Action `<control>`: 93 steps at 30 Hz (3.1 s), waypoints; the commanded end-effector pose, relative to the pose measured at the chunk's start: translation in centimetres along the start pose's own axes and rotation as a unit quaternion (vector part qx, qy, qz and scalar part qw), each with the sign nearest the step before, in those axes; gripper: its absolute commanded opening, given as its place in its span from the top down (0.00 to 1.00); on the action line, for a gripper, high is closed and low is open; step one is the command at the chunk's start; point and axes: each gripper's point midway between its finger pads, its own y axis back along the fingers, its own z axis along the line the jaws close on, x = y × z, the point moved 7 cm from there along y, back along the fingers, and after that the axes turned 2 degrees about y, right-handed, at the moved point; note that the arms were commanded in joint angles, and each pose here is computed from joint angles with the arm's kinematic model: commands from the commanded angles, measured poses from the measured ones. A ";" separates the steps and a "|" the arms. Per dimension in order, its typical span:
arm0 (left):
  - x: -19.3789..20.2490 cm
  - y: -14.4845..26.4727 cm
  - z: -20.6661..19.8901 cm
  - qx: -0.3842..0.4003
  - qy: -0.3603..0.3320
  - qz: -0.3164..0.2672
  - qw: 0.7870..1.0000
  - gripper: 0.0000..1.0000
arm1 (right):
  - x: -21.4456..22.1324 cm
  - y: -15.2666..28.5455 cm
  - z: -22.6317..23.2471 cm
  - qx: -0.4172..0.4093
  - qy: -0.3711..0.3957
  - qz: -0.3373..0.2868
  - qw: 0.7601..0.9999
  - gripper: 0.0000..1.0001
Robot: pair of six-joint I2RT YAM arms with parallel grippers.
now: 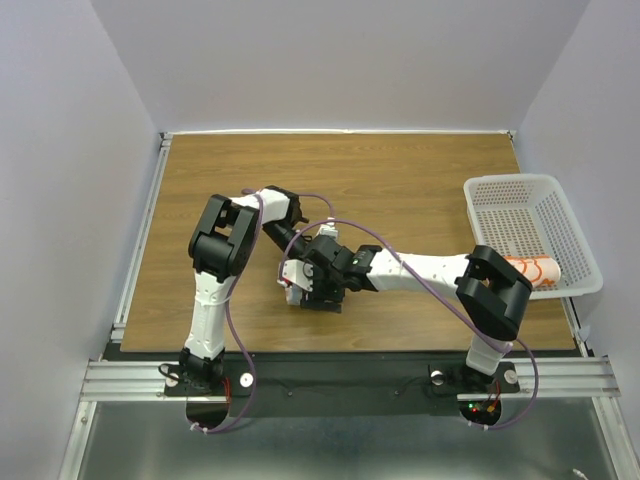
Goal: Roll the towels
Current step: Roll the towel
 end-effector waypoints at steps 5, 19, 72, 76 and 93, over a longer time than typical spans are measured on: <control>0.1 2.5 2.0 -0.068 -0.067 0.019 0.995 0.54 | 1.3 -1.4 0.9 -0.011 0.004 0.006 1.000 0.80; -0.6 20.3 -6.2 -0.356 -0.165 -0.198 0.898 0.32 | 3.4 -1.1 0.2 -0.130 -0.174 -0.007 0.976 0.99; 4.4 -2.2 -4.7 -0.385 -0.365 0.094 0.842 0.47 | 4.2 -2.1 -6.6 -0.313 -0.319 -0.082 0.891 0.54; 4.2 -2.5 -5.2 -0.360 -0.351 0.095 0.859 0.60 | 5.0 1.2 -9.2 -0.293 -0.341 -0.133 0.883 0.32; 4.6 -1.5 -2.7 -0.200 -0.168 0.077 0.962 0.68 | 6.4 21.1 -10.9 0.052 -0.256 -0.176 0.949 0.02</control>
